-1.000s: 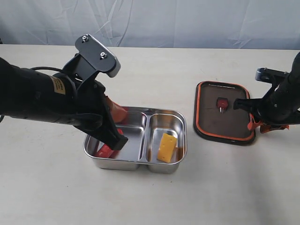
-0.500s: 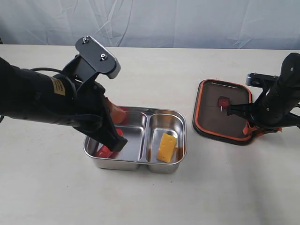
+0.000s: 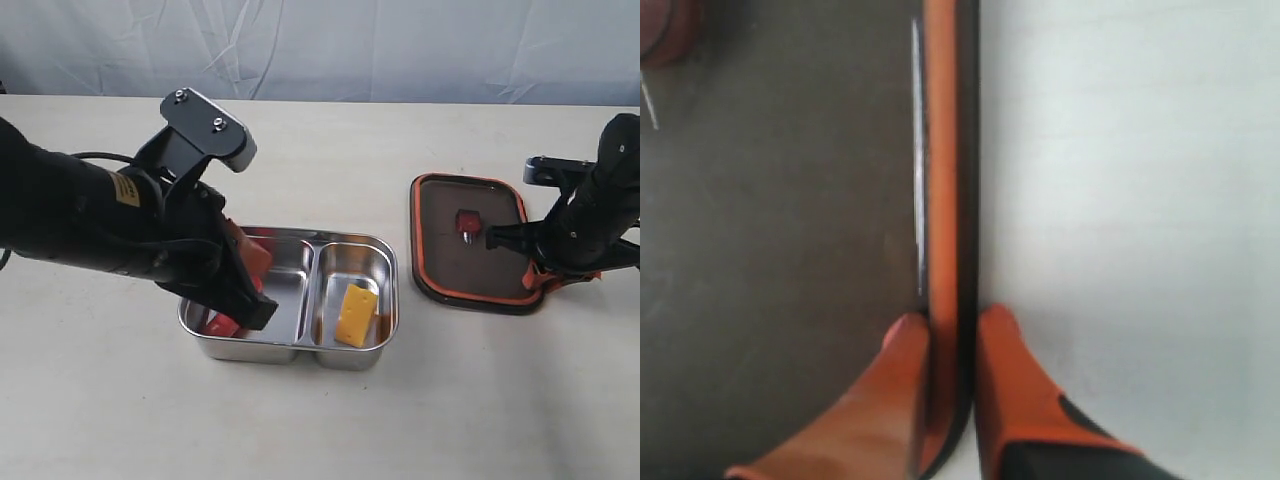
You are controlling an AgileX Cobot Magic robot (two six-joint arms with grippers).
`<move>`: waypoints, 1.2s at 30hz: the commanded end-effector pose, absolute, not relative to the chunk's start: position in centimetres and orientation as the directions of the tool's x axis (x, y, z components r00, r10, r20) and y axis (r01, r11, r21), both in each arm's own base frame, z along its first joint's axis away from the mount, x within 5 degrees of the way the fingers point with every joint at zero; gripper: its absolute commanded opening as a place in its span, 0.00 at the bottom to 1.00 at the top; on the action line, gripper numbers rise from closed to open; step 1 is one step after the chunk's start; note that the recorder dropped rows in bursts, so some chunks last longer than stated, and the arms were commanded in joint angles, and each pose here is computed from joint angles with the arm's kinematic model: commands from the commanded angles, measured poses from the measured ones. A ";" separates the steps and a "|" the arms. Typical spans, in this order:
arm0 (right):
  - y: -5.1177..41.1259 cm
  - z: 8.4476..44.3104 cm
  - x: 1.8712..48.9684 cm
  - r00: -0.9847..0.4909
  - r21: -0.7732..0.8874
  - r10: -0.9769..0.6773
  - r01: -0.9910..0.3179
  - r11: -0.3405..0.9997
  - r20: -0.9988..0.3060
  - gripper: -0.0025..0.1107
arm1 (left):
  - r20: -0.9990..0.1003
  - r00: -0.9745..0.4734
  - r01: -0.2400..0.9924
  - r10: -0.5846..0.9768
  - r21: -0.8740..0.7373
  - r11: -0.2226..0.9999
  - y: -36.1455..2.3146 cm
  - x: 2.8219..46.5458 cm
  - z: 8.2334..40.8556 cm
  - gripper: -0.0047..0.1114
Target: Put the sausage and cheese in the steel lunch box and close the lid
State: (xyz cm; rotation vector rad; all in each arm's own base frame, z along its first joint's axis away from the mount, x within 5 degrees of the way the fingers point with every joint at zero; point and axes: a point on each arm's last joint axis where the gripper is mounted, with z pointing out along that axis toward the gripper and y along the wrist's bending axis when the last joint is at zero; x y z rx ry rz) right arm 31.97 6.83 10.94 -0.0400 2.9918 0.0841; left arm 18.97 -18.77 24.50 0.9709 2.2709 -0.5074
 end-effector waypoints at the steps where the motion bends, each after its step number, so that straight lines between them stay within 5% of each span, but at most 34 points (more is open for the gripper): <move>1: 6.5 12.1 31.9 -0.979 0.026 -0.063 -0.069 0.997 -0.192 0.01 | -0.644 -0.596 0.719 0.480 -0.163 0.676 -18.4 18.9 24.7 0.17; 10: 6.2 15.5 31.8 -0.951 -0.010 -0.116 -0.118 0.993 -0.288 0.01 | -0.627 -0.699 0.607 0.343 -0.267 0.748 -17.1 20.2 24.8 0.43; 23: 6.1 20.3 30.5 -0.888 -0.030 -0.232 -0.240 0.970 -0.396 0.01 | -0.616 -0.762 0.552 0.201 -0.455 0.699 -15.4 22.4 28.1 0.50; 36: 9.3 24.5 28.2 -0.842 0.319 -0.197 -0.392 0.863 -0.502 0.01 | -0.588 -0.808 0.507 -0.031 -0.722 0.471 -13.1 24.6 29.8 0.50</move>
